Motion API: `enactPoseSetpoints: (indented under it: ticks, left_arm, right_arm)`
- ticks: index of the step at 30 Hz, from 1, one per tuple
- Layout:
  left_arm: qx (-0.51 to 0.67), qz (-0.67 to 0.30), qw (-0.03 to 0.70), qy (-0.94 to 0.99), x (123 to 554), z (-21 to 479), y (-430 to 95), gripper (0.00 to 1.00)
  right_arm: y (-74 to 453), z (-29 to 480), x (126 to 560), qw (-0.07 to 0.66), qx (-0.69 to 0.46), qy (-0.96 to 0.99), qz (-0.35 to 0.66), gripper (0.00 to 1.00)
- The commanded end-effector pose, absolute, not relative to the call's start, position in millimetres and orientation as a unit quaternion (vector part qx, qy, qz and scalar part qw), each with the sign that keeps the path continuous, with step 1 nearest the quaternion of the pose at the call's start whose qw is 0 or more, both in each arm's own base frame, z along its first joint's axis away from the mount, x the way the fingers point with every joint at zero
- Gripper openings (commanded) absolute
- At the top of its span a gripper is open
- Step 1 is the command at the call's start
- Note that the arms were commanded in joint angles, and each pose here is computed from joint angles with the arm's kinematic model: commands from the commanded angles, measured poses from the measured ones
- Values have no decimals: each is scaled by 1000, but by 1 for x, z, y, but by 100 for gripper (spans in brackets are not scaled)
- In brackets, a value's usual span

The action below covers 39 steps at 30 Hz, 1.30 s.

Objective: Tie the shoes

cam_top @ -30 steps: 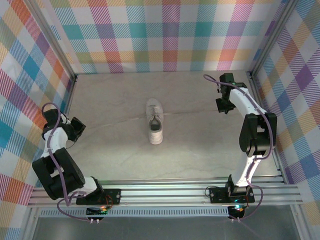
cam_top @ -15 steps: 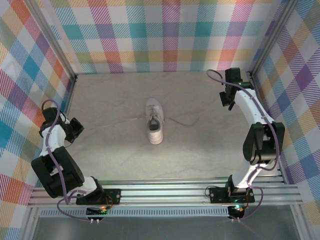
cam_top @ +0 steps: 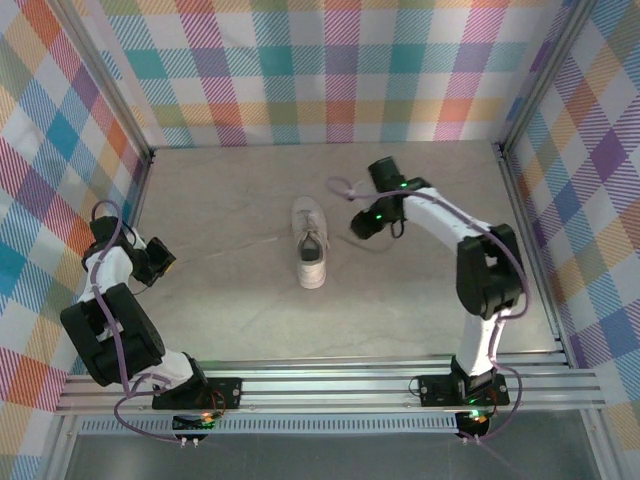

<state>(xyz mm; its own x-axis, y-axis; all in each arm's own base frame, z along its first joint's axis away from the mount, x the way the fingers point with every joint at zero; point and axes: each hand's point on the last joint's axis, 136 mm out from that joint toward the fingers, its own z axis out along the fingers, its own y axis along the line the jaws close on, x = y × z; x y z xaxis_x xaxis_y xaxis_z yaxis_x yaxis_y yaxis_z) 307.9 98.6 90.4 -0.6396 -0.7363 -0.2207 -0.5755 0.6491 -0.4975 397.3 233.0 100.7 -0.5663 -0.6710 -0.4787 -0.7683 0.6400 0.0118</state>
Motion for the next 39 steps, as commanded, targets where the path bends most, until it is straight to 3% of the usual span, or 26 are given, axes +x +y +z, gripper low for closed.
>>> enactPoseSetpoints:
  ticks: [1, 9, 20, 35, 37, 39]
  left_arm:
    - [-356, -214, 216, 884, 318, 100, 94, 0]
    - [-341, -229, 209, 888, 328, 103, 91, 0]
    - [-336, -226, 203, 892, 335, 98, 90, 0]
    - [-325, -232, 188, 897, 343, 92, 77, 0]
    - [-326, -230, 187, 898, 343, 92, 77, 0]
    - [-326, -229, 186, 898, 343, 91, 77, 0]
  right_arm:
    - [288, 109, 398, 233, -439, 842, 210, 61]
    - [317, 84, 402, 198, -489, 816, 236, 64]
    - [324, 79, 375, 158, -513, 798, 273, 65]
    - [337, 71, 348, 132, -548, 768, 305, 61]
    - [335, 71, 344, 127, -547, 769, 307, 53]
    - [331, 67, 347, 128, -536, 783, 290, 27]
